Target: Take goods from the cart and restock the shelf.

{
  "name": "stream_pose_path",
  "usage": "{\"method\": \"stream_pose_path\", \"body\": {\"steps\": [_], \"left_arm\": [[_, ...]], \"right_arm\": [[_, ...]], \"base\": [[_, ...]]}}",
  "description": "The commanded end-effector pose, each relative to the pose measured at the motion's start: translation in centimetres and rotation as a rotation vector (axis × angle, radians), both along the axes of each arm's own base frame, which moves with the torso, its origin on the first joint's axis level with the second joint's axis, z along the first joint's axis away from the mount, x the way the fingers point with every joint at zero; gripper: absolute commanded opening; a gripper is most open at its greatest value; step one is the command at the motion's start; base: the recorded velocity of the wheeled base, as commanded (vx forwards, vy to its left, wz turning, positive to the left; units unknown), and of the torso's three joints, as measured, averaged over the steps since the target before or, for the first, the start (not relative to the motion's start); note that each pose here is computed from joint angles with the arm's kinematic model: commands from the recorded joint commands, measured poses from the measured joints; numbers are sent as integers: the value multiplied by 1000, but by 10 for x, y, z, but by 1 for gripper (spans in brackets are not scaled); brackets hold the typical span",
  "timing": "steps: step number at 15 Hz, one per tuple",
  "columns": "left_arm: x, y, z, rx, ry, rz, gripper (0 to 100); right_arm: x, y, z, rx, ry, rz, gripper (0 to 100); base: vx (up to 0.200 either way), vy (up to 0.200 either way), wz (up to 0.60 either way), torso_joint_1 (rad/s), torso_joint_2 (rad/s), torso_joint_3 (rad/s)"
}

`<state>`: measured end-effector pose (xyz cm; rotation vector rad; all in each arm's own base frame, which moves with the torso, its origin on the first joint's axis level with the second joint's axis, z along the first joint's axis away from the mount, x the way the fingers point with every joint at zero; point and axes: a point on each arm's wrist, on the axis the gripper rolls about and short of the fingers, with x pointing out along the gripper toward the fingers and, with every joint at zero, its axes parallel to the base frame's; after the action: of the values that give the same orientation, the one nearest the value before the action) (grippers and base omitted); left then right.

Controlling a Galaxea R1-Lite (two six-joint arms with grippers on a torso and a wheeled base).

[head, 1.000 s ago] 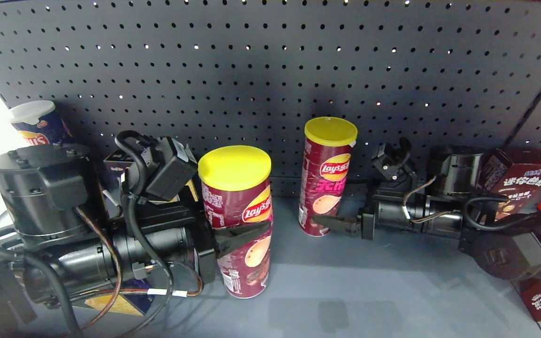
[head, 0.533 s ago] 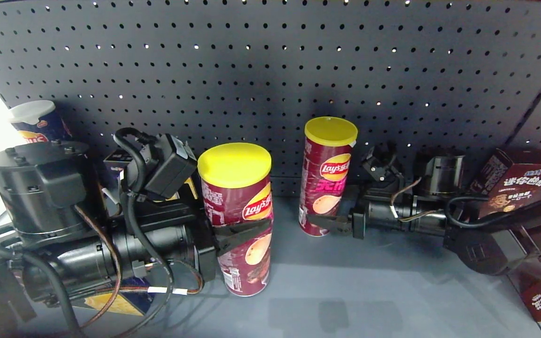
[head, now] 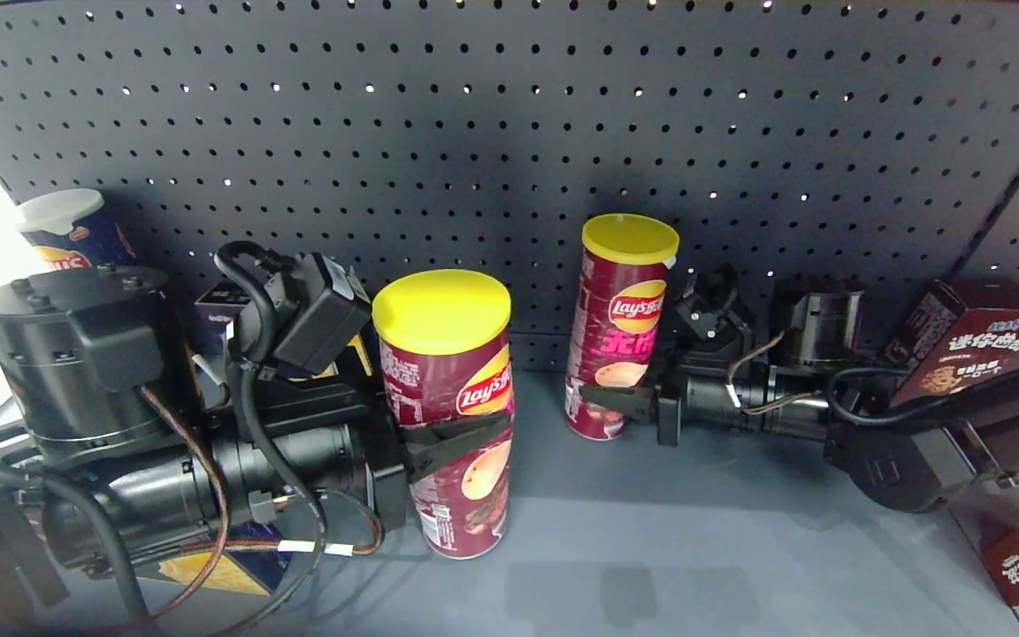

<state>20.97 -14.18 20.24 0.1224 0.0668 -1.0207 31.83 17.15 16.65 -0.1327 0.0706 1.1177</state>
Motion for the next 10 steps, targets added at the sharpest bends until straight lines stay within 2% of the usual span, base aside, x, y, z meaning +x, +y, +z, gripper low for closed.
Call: {"method": "stream_pose_path", "body": {"steps": [1,3,7,10], "left_arm": [[0,0,0,-1,-2,0,0],[1,0,0,-1,-2,1,0],[2,3,2,-5,-8,13,0],[3,3,5,-8,-20,24,0]], "right_arm": [[-10,-4,10,9,-19,0,0],[-28,-13,19,10,-32,-28,0],[-78,-11,33,16,-59,-36,0],[-110,-8,28,4,-50,-45,0]], "base": [[0,0,0,0,0,0],[0,0,0,0,0,0],[0,0,0,0,0,0],[0,0,0,0,0,0]]}}
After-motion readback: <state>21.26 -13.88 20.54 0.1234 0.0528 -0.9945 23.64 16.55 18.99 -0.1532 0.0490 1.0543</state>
